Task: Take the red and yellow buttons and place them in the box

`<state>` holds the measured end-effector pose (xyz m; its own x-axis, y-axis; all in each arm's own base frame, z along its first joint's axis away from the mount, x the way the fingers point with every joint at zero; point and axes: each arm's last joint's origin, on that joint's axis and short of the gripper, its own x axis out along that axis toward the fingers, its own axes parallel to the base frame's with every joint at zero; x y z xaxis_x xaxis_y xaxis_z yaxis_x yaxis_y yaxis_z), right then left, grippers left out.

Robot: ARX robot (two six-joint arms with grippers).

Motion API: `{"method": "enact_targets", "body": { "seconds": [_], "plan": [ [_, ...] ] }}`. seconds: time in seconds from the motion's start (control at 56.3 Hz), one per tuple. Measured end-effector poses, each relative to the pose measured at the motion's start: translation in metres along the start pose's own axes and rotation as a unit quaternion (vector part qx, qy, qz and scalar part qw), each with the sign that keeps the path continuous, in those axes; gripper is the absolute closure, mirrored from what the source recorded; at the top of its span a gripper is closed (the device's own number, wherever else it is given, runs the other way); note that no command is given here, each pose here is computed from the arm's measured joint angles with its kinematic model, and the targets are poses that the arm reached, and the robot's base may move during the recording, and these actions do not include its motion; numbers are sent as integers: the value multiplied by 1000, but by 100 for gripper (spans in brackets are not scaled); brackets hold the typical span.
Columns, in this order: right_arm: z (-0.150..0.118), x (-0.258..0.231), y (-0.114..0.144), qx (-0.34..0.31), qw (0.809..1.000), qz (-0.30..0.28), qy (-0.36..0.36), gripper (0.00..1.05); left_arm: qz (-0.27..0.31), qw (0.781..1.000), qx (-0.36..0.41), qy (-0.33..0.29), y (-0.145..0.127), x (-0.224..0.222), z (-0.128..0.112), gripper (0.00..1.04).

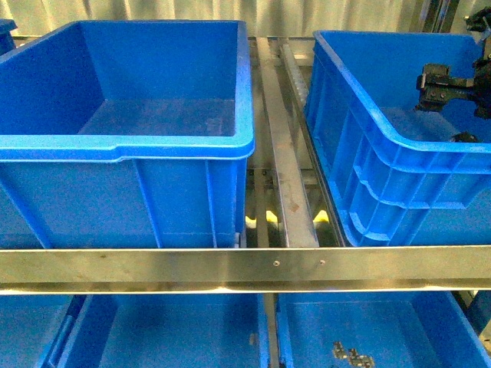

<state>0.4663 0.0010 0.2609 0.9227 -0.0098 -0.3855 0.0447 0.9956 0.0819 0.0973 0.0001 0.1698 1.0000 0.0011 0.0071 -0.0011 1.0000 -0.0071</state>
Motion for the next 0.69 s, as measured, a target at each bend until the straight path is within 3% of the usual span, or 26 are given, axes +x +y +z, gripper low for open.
{"method": "enact_targets", "body": {
  "seconds": [0.036,0.284,0.621,0.657,0.692],
  "plan": [
    [2,-10,2,-1,1000,7,-15,5,0,1000,0,0,0,0,0,8],
    [8,-109,20,6,995,64,-79,6,0,1000,0,0,0,0,0,8],
    [-25,-231,35,77,977,151,-130,6,0,1000,0,0,0,0,0,8],
    [-30,-236,35,73,977,147,-136,7,0,1000,0,0,0,0,0,8],
    [-39,-242,33,55,978,107,-170,13,0,1000,0,0,0,0,0,8]
  ]
}}
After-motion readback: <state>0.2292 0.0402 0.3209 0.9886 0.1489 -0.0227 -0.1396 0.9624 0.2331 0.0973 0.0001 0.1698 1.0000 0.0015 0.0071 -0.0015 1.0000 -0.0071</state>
